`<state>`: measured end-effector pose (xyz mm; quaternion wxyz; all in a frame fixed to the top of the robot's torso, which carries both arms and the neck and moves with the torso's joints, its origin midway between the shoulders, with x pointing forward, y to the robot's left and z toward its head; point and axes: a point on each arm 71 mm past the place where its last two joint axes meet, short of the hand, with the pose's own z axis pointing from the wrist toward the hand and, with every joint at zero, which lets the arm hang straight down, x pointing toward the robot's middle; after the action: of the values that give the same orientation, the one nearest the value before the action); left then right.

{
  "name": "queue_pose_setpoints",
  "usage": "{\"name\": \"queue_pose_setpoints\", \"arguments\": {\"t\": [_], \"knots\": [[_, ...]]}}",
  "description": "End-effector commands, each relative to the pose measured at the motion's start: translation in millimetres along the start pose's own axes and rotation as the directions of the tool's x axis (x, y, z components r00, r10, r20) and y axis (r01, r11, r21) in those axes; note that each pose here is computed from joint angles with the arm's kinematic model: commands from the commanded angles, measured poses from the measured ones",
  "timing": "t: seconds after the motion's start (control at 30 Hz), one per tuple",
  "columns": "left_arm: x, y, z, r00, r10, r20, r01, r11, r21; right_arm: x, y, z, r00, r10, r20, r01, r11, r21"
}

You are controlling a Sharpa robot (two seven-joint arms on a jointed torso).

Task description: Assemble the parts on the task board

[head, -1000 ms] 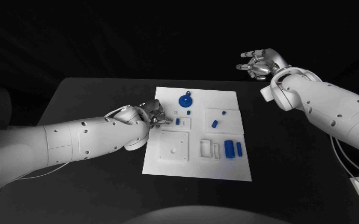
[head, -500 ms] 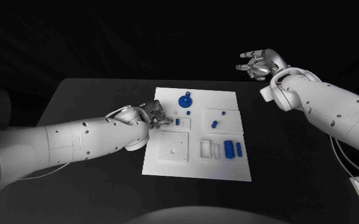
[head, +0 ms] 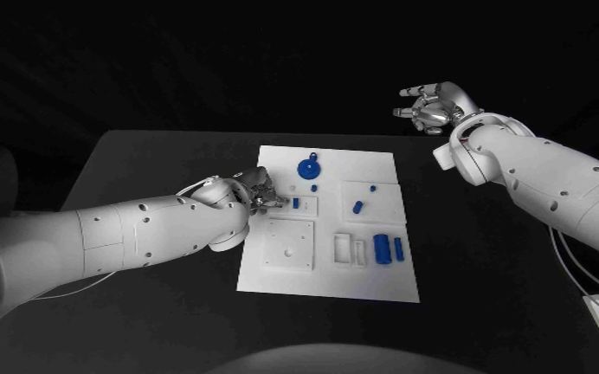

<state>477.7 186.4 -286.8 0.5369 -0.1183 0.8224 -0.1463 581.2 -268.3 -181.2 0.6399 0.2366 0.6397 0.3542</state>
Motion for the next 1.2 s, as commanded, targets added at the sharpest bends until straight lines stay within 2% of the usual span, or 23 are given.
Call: {"name": "queue_pose_setpoints", "arguments": {"t": [0.03,1.2], "knots": [[18.1,5.6,-2.1,0.995,0.03,-0.092,-0.033,0.999,-0.033,1.8,0.5,-0.1,1.0,-0.003,-0.015,0.003,1.0,-0.008],[15.2,7.2,0.5,0.998,0.022,-0.066,-0.024,0.999,-0.031,3.5,-1.0,-0.7,1.0,-0.003,-0.015,0.003,1.0,-0.003]]}}
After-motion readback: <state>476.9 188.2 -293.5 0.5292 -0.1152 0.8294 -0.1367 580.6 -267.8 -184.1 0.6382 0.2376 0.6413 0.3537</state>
